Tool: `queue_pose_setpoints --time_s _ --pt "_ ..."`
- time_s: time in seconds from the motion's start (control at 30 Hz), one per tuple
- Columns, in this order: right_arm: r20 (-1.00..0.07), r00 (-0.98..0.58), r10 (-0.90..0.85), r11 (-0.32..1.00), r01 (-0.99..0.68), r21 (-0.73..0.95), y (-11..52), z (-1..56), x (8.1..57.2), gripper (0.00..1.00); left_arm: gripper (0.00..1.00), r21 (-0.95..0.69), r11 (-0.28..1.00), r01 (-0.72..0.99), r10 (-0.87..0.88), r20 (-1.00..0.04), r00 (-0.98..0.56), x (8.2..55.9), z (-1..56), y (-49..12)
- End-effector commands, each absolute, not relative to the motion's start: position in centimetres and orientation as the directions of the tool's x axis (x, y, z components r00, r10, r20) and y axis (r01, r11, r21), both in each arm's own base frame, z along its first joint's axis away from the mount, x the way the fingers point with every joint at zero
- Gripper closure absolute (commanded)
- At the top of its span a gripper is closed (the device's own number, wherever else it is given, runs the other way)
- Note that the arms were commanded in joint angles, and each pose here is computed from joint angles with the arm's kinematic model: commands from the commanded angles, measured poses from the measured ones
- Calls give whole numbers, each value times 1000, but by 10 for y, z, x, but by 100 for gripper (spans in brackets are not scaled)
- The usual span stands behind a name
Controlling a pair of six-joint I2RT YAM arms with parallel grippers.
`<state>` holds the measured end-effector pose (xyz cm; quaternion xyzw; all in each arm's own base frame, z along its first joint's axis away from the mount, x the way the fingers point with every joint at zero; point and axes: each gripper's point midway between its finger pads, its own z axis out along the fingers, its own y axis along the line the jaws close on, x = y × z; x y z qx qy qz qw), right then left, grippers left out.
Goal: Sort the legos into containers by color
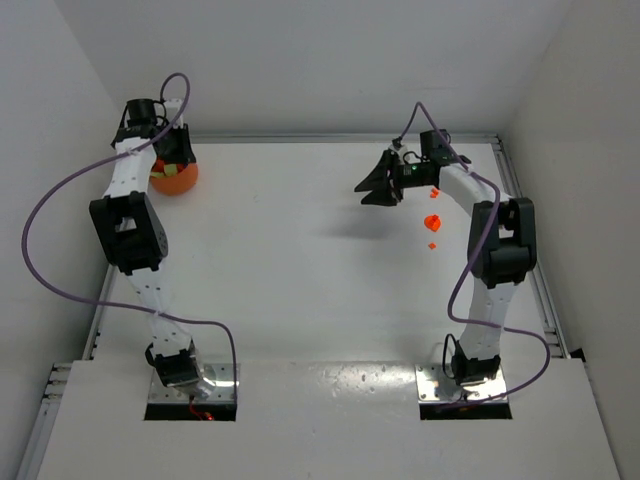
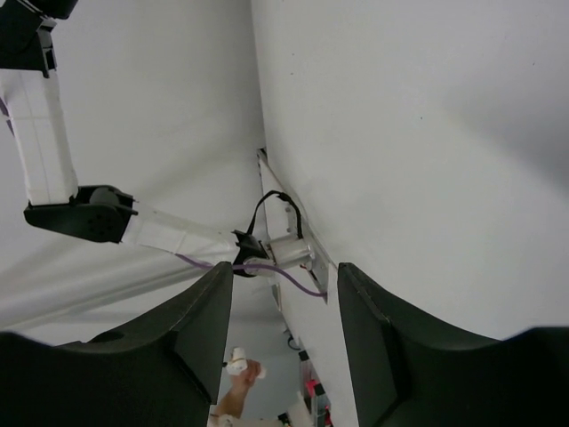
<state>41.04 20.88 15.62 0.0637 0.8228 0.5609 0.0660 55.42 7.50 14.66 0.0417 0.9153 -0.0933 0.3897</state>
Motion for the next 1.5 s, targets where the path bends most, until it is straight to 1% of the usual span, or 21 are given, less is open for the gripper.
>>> queue_pose_setpoints --time_s 0.0,0.17,0.2,0.33,0.63,0.7,0.83,0.87,1.0,1.2,1.4,1.47 --pt "-140 -976 170 370 -68 926 206 179 417 49 93 -39 993 113 38 -789 -614 571 189 92" --pt "-131 -977 168 362 -62 930 206 176 415 49 93 -1 997 76 45 -801 -597 579 191 102" --pt "-131 -977 168 362 -62 930 206 176 415 49 93 2 998 67 43 -793 -608 580 184 104" --pt "-131 -977 168 362 -62 930 206 176 415 49 89 16 999 50 43 -791 -610 582 179 109" --pt "-129 -977 167 353 -63 934 207 178 415 49 86 34 999 33 47 -799 -599 591 175 115" --pt "-138 -976 167 352 -72 933 207 178 416 49 81 33 999 33 46 -797 -602 594 169 115" --pt "-138 -976 167 352 -72 933 207 178 416 49 75 28 999 27 39 -804 -594 597 172 116" --pt "-121 -978 170 351 -55 935 207 175 416 49 70 26 999 28 37 -799 -601 598 167 116" --pt "-119 -979 165 344 -56 937 207 176 415 49 59 27 1000 14 30 -804 -594 599 171 117" --pt "-128 -978 165 343 -64 937 207 177 416 49 54 36 999 7 33 -813 -581 602 174 120" --pt "-128 -979 156 343 -68 937 211 177 415 49 54 42 999 -17 25 -818 -575 604 176 124" --pt "-141 -978 151 345 -81 935 211 176 415 49 54 47 999 -18 29 -829 -558 604 185 124"
